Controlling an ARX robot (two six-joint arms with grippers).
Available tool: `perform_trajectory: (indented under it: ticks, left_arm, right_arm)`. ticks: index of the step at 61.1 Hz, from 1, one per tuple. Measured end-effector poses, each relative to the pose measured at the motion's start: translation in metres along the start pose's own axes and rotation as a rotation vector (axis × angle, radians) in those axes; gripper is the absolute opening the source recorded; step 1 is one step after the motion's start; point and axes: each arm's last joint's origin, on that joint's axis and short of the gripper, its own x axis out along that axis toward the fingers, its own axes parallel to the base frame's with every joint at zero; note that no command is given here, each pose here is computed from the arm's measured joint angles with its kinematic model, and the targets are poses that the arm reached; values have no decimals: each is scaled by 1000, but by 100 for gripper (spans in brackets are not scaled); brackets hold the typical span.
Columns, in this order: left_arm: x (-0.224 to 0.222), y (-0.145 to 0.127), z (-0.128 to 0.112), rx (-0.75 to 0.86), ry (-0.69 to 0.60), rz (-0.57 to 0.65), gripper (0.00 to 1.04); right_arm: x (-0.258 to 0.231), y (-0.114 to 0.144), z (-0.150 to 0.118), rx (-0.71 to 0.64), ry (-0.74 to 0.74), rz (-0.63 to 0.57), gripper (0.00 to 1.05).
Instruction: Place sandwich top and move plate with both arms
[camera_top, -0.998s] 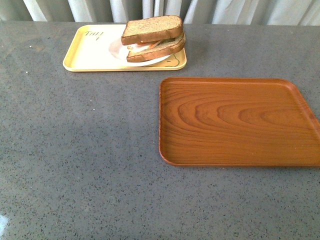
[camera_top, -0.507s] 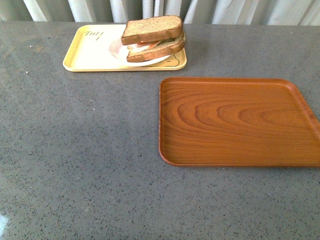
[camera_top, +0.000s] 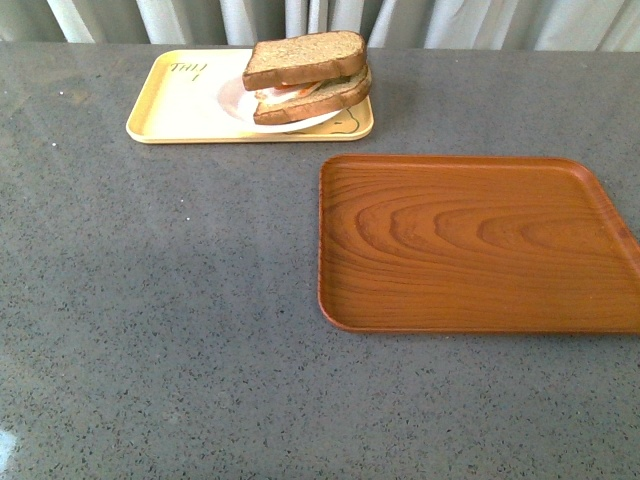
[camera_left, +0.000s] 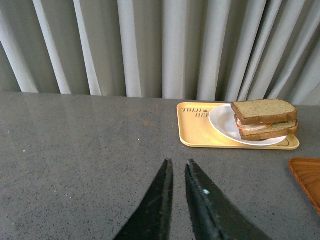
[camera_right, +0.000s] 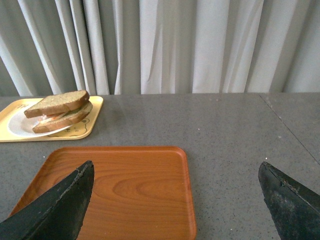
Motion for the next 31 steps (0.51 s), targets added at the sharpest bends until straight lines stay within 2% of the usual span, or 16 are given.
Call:
perform_trajectory:
  ticks: [13, 19, 24, 31]
  left_arm:
    - [0, 0, 0, 0, 0, 0, 58]
    - [0, 0, 0, 0, 0, 0, 83]
    - [0, 0, 0, 0, 0, 0, 96]
    - [0, 0, 0, 2, 0, 0, 96]
  right_arm:
    - [0, 0, 0, 0, 0, 0, 96]
    - [0, 0, 0, 0, 0, 0, 96]
    - [0, 0, 0, 0, 0, 0, 96]
    - [0, 0, 0, 0, 0, 0, 96]
